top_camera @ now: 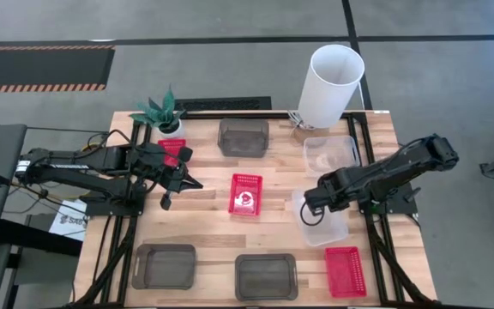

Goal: Stack baskets by color
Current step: Stack the bottom left transparent bin on top of the bottom right transparent bin, then stack the top transparent bin on top of the bottom transparent bin

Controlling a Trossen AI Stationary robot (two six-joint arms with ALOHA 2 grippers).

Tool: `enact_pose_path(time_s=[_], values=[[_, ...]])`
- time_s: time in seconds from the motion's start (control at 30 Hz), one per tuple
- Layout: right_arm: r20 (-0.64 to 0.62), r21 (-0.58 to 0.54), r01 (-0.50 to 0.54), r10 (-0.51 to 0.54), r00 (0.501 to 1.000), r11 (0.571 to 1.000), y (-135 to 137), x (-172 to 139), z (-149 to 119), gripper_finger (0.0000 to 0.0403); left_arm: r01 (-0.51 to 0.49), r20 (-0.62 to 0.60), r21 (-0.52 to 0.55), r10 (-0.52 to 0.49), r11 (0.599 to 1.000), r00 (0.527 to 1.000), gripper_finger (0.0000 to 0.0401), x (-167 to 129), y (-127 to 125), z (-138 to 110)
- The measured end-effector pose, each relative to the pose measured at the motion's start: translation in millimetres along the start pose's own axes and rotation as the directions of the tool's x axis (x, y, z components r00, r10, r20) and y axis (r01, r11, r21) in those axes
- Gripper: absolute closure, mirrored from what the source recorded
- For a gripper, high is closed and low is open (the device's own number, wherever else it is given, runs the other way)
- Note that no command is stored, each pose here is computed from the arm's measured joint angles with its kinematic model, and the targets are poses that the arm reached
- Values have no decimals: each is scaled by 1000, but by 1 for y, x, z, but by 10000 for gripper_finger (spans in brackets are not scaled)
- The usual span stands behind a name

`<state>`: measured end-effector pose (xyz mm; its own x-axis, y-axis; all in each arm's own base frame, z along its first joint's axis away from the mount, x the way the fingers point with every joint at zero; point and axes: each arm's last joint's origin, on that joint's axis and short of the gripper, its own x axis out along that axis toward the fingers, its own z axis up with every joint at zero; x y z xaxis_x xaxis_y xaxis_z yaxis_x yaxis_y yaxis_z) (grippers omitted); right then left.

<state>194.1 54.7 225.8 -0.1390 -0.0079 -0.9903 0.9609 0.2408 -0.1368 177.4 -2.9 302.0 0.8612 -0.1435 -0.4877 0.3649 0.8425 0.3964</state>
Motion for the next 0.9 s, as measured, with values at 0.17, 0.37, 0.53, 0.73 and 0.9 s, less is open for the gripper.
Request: enact_pose_path(time_s=[0.17, 0.37, 0.53, 0.73, 0.9], values=[[-13, 44, 35, -34, 999, 998, -4, 9, -10, 395, 0, 0, 0, 0, 1000, 1000, 401, 0, 0, 0], [-4, 93, 86, -86, 996, 992, -9, 10, -15, 345, 0, 0, 0, 0, 1000, 1000, 401, 0, 0, 0], [0, 116, 154, -155, 988, 981, -16, 9, -14, 292, 15, -10, -6, -15, 1000, 1000, 401, 0, -1, -1], [-3, 110, 141, -142, 990, 984, -21, 2, -10, 210, 30, 0, -6, -30, 1000, 1000, 401, 0, -1, -1], [58, 77, 90, -94, 994, 993, -25, -21, -2, 155, 30, 1, 3, -30, 1000, 1000, 401, 0, -1, -1]])
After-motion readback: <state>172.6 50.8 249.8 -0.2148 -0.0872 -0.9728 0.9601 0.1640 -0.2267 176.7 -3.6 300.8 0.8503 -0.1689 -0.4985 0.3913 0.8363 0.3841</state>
